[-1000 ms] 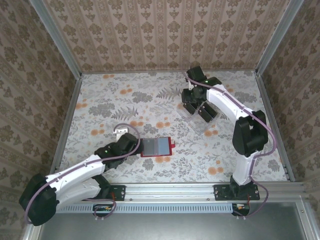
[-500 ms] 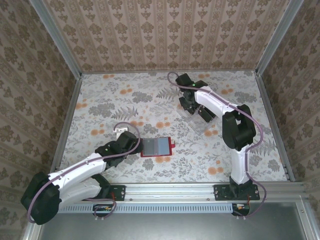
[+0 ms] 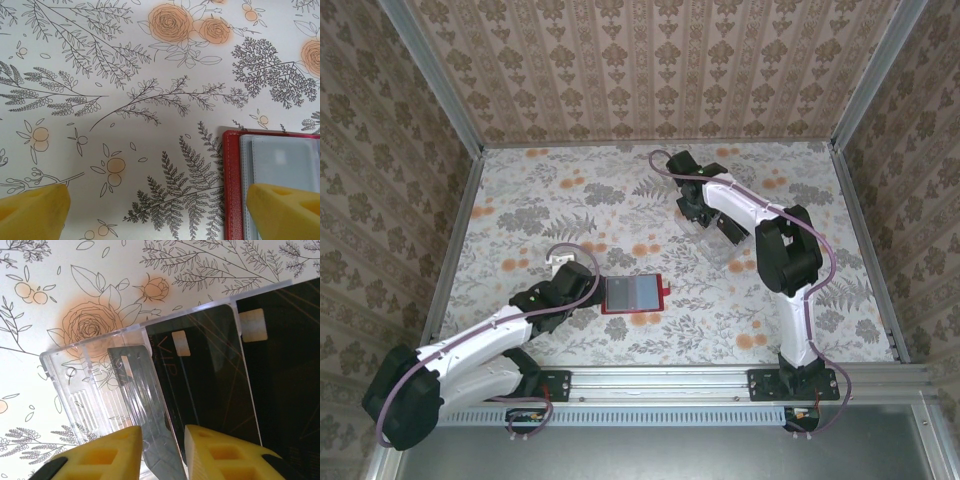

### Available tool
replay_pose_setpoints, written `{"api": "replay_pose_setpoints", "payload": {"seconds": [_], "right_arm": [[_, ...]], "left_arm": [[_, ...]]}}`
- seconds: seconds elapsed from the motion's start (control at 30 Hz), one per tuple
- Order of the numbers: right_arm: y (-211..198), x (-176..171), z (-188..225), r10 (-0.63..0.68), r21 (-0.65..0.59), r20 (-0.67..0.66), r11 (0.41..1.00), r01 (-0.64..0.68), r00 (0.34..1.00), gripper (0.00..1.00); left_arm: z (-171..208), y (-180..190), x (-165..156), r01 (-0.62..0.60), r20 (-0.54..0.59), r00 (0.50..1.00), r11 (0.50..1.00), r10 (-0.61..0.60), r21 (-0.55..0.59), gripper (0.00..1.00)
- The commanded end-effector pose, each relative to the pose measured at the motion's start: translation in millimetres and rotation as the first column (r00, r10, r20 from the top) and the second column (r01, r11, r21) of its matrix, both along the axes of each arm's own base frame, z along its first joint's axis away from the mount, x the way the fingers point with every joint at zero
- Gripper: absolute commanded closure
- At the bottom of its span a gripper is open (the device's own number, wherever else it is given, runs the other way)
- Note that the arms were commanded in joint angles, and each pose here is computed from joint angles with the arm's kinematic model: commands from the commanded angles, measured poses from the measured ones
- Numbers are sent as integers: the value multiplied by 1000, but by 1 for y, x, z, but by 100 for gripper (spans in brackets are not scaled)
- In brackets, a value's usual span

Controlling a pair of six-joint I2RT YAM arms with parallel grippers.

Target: Put the credit cards into the card holder

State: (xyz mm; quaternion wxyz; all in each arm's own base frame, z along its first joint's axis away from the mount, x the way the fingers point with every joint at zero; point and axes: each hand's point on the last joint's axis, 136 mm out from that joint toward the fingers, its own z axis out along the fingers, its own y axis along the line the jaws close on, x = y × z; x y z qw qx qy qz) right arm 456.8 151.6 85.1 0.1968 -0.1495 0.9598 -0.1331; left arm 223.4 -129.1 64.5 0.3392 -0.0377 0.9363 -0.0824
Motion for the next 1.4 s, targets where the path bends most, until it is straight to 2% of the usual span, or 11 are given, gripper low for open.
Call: {"api": "replay_pose_setpoints", "payload": {"seconds": [0.0,0.83,1.1,1.37], "right_arm": [[2,-3,0,13,-11,-22,1000,-13,1000,75],[7,-8,23,14,59,8,998,-14,1000,81],[7,-10,20,15,68,-2,998,-15,1000,85],[5,-12,9,17,68,-30,998,-14,999,85]], "left_arm": [[7,-3,5,7,13,1000,1000,-7,-6,0],[4,-3,4,2,6,1000,1000,-2,-12,0],[3,-2,3,2,2,1000,1000,-2,-12,0],[3,-3,3,0,4,1000,1000,0,-15,0]]}}
